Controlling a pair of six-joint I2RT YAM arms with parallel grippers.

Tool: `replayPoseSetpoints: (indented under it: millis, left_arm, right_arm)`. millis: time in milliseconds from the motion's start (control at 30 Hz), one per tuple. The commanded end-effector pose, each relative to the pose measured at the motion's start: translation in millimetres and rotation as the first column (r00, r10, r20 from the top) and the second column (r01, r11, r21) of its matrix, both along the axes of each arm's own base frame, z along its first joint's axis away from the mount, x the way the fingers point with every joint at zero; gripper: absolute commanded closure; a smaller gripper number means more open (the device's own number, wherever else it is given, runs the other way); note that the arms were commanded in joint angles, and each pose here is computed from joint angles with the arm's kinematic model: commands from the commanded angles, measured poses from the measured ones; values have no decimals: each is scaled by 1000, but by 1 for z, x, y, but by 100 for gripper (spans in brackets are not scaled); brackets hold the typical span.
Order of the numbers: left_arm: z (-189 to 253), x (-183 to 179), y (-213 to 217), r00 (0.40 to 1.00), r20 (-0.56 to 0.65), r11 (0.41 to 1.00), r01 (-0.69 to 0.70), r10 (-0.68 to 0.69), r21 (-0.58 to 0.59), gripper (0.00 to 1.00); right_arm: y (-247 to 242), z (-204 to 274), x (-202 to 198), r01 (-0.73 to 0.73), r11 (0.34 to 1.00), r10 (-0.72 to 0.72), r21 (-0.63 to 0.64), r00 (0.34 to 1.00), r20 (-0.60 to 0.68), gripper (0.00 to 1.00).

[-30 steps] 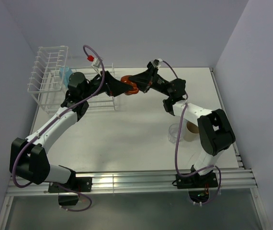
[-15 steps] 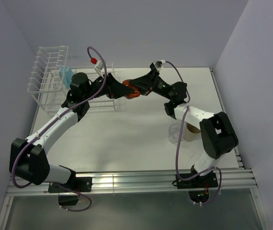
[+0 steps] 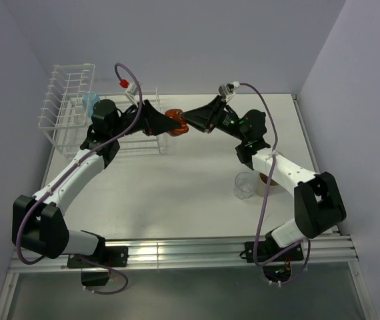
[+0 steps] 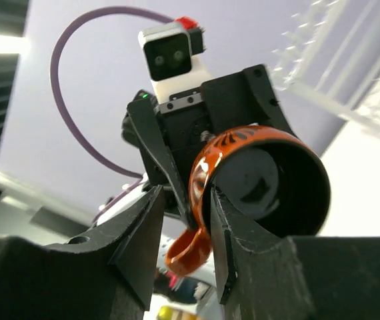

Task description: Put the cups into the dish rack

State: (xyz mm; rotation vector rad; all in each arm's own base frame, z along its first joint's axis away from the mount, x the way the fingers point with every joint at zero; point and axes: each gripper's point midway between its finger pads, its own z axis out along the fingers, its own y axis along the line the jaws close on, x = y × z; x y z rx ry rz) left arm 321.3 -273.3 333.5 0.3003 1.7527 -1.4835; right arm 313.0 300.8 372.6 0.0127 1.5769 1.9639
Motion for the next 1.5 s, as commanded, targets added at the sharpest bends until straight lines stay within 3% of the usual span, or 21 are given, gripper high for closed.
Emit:
replayPoseSetpoints:
  millis: [0,367,567,700,867,1067,1100,1300,1467]
  left_arm:
    - [15,9,16,998,26,998,-65,65,-15,100]
    - [18,24,39,991,14,991,-133,132,5,100]
    - [22,61,65,962,7,958,-273,273,85,100]
    - [16,95,88,903,-3,879,-418,430,227,100]
    - [-9,150,119,788,7,723,-569,616,393,100]
    - [-51,197,146,690,33,556,-610,723,565,100]
    - [-40,204,148,679,57,542,-630,732,556,100]
    - [-73,237,164,620,77,425,-617,781,662,100]
    - [-105,247,171,597,72,376,-590,799,714,100]
  right_arm:
    - [-15,20,2,114,993,-111,-25,989,93,59]
    - [-30,-18,33,300,932,-294,-204,954,58,58]
    - [-44,-43,43,367,880,-370,-302,928,49,58]
    - [-54,-49,47,426,829,-423,-363,902,92,58]
    - [-62,-54,46,448,789,-444,-420,889,115,58]
    - [-66,-60,47,459,759,-449,-461,882,139,58]
    - [-66,-60,48,461,756,-448,-464,882,148,58]
    - [-63,-74,51,438,753,-429,-491,893,138,58]
    - [-59,-85,54,419,752,-415,-509,901,128,58]
